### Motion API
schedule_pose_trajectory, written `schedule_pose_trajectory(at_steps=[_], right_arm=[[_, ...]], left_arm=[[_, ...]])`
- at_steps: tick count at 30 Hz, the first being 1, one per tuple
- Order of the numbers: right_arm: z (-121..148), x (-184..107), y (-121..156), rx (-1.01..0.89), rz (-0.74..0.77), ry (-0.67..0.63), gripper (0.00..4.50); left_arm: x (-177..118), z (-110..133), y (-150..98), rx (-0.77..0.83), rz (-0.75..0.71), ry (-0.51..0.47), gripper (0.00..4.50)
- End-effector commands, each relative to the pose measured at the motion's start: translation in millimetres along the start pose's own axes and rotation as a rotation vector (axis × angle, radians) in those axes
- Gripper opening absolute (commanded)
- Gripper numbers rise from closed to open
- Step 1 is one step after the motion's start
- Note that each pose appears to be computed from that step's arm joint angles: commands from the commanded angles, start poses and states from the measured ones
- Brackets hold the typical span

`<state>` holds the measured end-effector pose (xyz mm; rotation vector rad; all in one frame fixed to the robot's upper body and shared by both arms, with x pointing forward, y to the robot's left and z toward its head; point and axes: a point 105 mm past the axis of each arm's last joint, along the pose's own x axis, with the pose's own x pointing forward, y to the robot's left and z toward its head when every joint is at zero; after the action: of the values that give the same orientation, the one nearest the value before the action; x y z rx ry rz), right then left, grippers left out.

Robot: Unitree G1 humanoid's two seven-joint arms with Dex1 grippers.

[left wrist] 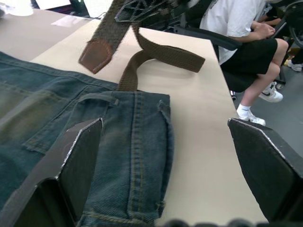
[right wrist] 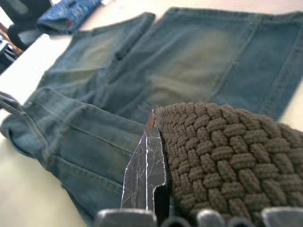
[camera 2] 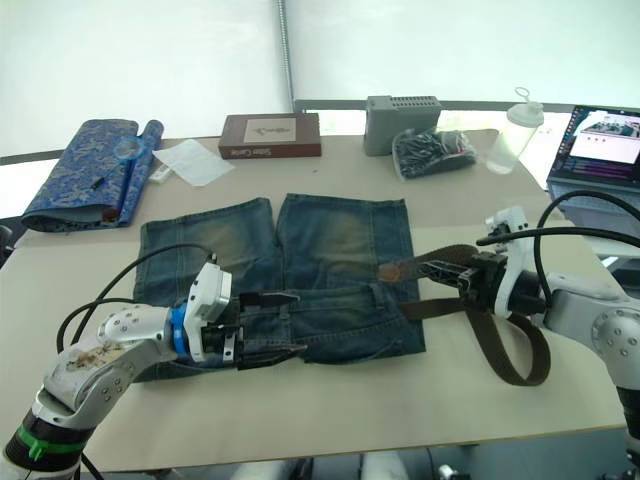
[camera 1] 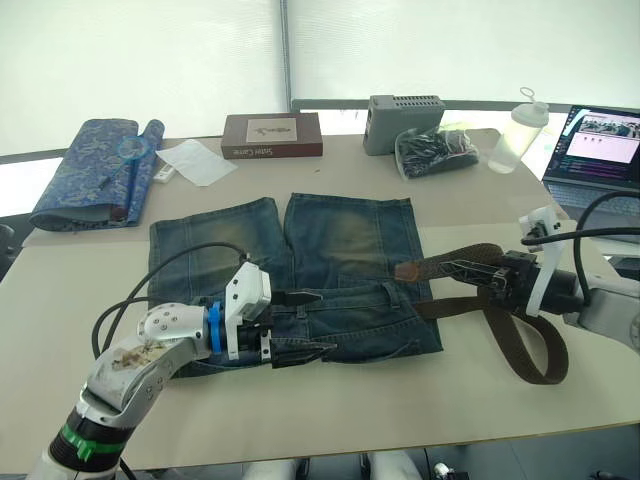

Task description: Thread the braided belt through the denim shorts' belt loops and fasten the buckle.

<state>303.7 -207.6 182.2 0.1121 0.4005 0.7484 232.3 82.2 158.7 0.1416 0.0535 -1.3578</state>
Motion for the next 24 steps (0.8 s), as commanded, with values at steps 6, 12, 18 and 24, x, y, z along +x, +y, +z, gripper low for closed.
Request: schedule_pose_trajectory(at_steps=[6, 12, 18, 24], right_arm=[[-13.8, -1.5, -17.1, -0.030, -0.007, 0.120, 0.00], [-17.1, 3.6, -18.4, -0.013, 0.032, 0.133, 0.00], [-24.2, 18.4, -21.7, 0.000, 0.046, 0.177, 0.00], [-30.3, 39.1, -25.6, -0.010, 0.007, 0.217, 0.00]], left_arm=[[-1.9, 10.2, -2.4, 0.049, 0.027, -0.019, 4.47], [-3.9, 7.9, 0.0, 0.036, 0.046, -0.017, 4.47], [-8.2, 1.6, 2.1, 0.018, 0.063, -0.008, 4.47], [-10.1, -3.5, 1.4, 0.005, 0.076, -0.004, 4.47]])
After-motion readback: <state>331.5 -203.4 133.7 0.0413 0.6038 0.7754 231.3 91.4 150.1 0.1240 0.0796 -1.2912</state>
